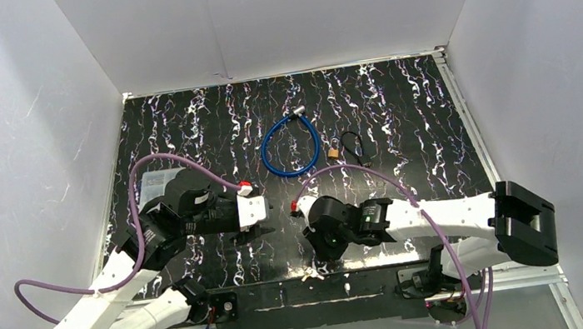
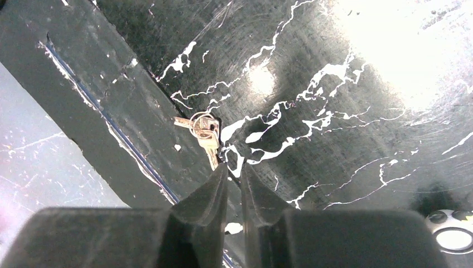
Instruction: Unlock with the key
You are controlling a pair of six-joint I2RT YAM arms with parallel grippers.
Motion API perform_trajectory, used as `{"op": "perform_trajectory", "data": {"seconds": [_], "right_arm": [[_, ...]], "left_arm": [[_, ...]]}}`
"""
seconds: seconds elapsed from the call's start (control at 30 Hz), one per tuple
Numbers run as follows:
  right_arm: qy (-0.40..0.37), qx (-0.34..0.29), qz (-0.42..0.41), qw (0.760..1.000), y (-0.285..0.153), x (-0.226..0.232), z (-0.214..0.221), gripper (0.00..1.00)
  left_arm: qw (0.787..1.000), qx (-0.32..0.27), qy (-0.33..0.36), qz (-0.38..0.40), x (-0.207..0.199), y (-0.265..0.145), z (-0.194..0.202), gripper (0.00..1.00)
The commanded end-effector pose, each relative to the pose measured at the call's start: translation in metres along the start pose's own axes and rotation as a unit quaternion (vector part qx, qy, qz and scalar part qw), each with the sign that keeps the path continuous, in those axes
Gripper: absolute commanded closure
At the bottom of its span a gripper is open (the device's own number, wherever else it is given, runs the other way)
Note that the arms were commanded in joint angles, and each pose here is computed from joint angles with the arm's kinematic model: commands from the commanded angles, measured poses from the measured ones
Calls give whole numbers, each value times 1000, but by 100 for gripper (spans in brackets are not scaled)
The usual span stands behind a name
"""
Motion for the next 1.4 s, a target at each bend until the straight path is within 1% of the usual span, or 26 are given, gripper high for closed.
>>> {"op": "perform_trajectory", "data": {"seconds": [0.0, 0.03, 0.07, 0.13, 0.2, 0.3, 0.53, 0.87, 1.0, 1.13, 1.27, 1.37], "right_arm": [[-30, -15, -8, 999, -3, 4, -3, 70], [-36, -16, -8, 999, -2, 6, -3, 65], [-46, -19, 3, 999, -1, 6, -3, 57], [-65, -20, 21, 997, 3, 9, -4, 55], [-96, -14, 43, 994, 7, 16, -2, 54], [-121, 2, 66, 990, 17, 21, -1, 54], [-134, 10, 82, 988, 31, 29, -2, 54], [-143, 19, 89, 985, 41, 36, -4, 55], [-144, 16, 107, 984, 38, 34, -8, 55], [-145, -3, 130, 981, 27, 30, -15, 55], [-142, -14, 122, 982, 19, 32, -17, 55], [-143, -23, 95, 985, 15, 38, -17, 56]], "left_arm": [[1000, -9, 4, 3, -2, -6, -8, 53], [1000, -9, 3, 2, -3, -7, -9, 53], [1000, -8, 2, 0, -3, -8, -9, 53], [1000, -9, 0, -3, -3, -9, -10, 53], [1000, -9, -2, -8, -2, -11, -12, 53], [1000, -11, 0, -17, -1, -15, -17, 53], [999, -14, -13, -27, -5, -24, -22, 53], [1000, -13, 0, -29, -5, -27, -23, 53], [1000, -12, 2, -27, -5, -27, -23, 53], [1000, -16, 1, -27, -5, -28, -25, 53], [1000, -15, 2, -25, -5, -28, -26, 53], [1000, -14, 2, -24, -5, -30, -28, 53]]}}
Point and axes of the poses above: each gripper's point midway between its finger pads, its own y axis out along the fingers, its own x axis along the line the jaws close on, z = x × y, the point moved 8 cm from there along -y, back along the fingers, and after that the axes turned 7 degrees about -y, right-handed, at the moved point
